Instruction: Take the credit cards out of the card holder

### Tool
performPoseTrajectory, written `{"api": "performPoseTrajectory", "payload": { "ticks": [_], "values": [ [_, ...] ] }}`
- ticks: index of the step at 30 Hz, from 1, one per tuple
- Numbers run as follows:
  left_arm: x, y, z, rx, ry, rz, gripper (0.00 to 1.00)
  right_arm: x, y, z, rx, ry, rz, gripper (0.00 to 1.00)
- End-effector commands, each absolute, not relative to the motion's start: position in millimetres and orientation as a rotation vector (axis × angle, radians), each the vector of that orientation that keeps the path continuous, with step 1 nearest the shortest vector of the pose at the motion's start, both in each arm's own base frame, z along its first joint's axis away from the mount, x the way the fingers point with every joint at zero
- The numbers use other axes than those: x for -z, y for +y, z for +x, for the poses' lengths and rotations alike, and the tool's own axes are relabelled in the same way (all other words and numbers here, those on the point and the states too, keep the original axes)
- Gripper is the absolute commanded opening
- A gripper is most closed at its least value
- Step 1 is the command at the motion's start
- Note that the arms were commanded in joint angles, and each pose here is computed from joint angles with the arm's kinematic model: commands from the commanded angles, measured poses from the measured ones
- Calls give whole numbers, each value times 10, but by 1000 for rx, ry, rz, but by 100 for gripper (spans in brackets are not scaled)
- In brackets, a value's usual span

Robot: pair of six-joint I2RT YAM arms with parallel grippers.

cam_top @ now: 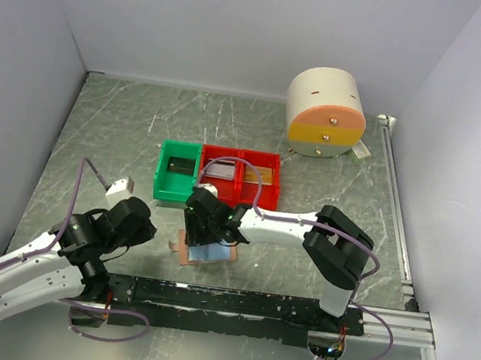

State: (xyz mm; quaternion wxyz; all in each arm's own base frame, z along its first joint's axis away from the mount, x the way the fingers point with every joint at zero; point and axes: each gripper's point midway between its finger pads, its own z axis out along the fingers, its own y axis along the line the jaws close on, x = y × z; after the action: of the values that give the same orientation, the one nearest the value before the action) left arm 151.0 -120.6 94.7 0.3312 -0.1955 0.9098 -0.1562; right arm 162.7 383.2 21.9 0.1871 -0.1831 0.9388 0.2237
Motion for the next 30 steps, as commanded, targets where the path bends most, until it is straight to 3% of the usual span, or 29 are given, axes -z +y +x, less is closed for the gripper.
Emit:
{"api": "performPoseTrajectory", "payload": {
  "ticks": [1,7,12,17,22,30],
  "values": [
    [-1079,-1314,1566,463,2352,-446,39,-358,3859,1566,-685,2637,-567,51],
    [-1116,-1369,1603,452,2361,-378,47,-1117,3679,1950,-604,2429,-437,69],
    [-1235,-1382,1721,368,2354,-291,73,-1488,3061,2361,-426,2286,-227,82],
    [-1391,-1416,1909,295,2342,-188,88,-1749,2271,2644,-314,2145,40,98],
    [-1433,-1234,2162,265,2373,-183,90,-1956,1655,2746,-245,2006,202,100],
    [-1810,-649,2497,270,2300,-356,91,-1921,1051,2947,-123,2042,199,100]
  ]
}}
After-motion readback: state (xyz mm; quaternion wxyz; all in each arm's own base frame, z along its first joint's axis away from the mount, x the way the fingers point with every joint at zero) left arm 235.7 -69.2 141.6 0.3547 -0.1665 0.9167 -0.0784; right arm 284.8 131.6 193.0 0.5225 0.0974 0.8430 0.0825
